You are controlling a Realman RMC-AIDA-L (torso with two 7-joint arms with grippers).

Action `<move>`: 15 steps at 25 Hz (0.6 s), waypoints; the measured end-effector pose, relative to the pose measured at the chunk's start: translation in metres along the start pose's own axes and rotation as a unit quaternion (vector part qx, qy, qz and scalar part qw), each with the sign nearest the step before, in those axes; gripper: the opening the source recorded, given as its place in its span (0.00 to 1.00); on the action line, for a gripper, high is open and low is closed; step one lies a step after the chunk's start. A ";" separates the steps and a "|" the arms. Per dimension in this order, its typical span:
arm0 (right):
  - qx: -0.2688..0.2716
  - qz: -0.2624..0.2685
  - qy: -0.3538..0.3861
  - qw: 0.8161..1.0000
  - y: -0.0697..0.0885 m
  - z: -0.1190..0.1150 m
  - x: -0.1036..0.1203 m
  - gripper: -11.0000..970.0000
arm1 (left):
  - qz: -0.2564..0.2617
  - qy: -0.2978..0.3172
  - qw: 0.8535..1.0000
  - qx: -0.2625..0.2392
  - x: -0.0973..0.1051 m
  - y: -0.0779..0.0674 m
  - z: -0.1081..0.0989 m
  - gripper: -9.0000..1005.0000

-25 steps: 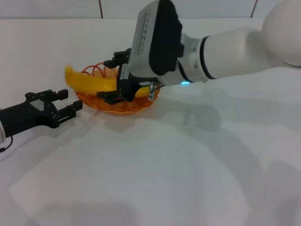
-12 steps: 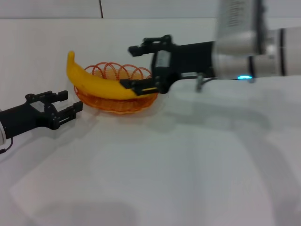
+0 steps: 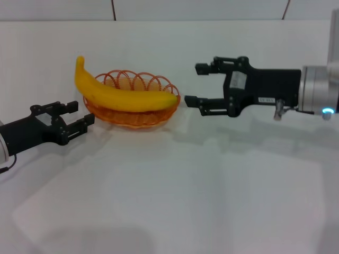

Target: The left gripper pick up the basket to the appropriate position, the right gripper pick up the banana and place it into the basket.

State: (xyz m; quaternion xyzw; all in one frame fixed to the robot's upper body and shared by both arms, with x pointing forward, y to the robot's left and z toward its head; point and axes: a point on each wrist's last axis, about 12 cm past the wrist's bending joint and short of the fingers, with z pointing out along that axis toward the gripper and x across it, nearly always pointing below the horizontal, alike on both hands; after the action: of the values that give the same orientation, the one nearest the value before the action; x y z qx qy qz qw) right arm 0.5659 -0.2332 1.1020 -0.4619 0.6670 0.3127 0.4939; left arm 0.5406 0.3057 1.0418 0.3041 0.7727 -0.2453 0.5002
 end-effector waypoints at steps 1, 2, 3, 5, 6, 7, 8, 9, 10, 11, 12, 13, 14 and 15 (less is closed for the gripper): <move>0.000 0.000 0.000 1.000 0.000 0.000 0.000 0.81 | 0.000 -0.001 1.000 0.000 0.000 0.000 0.000 0.56; 0.002 0.003 0.001 1.000 0.001 -0.001 0.005 0.81 | 0.001 -0.001 1.000 -0.001 0.000 0.000 0.000 0.56; 0.003 0.008 0.003 1.000 0.002 -0.002 0.010 0.81 | 0.003 -0.001 1.000 -0.001 0.000 0.000 0.000 0.56; 0.004 0.017 0.006 1.000 0.005 -0.002 0.019 0.81 | 0.005 -0.002 1.000 -0.001 0.000 0.000 0.000 0.56; 0.004 0.023 0.007 1.000 0.006 -0.002 0.022 0.81 | 0.006 -0.002 1.000 0.000 0.000 0.000 0.000 0.56; 0.004 0.028 0.009 1.000 0.007 -0.002 0.025 0.81 | 0.006 -0.002 1.000 0.000 0.000 -0.001 0.000 0.56; 0.004 0.032 0.010 0.999 0.008 -0.002 0.028 0.81 | 0.006 -0.002 1.000 0.000 0.000 -0.001 0.001 0.56; 0.003 0.037 0.012 0.999 0.009 -0.002 0.030 0.81 | 0.006 -0.002 1.000 0.000 0.000 -0.001 0.001 0.56; 0.003 0.041 0.014 0.999 0.010 -0.002 0.032 0.81 | 0.006 -0.003 1.000 0.000 0.000 -0.001 0.001 0.56; 0.003 0.043 0.015 0.999 0.010 -0.002 0.034 0.81 | 0.005 -0.003 1.000 0.000 0.000 -0.001 0.001 0.56; 0.002 0.045 0.015 0.999 0.011 -0.002 0.034 0.81 | 0.005 -0.003 1.000 0.000 0.001 -0.002 0.001 0.56; 0.001 0.046 0.015 0.999 0.011 -0.002 0.035 0.81 | 0.005 -0.002 1.000 0.001 0.002 -0.002 0.001 0.56; 0.001 0.046 0.015 0.999 0.011 -0.002 0.035 0.81 | 0.006 -0.002 1.000 0.001 0.002 -0.002 0.001 0.56; 0.002 0.046 0.015 0.999 0.011 -0.002 0.035 0.81 | 0.007 -0.002 1.000 0.001 0.003 -0.003 0.001 0.56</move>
State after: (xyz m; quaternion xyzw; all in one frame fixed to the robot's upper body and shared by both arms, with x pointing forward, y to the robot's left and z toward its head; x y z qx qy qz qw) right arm 0.5518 -0.2417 1.0692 -0.4344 0.6958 0.3267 0.4695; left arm 0.5386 0.3035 1.0391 0.3091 0.7693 -0.2436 0.5033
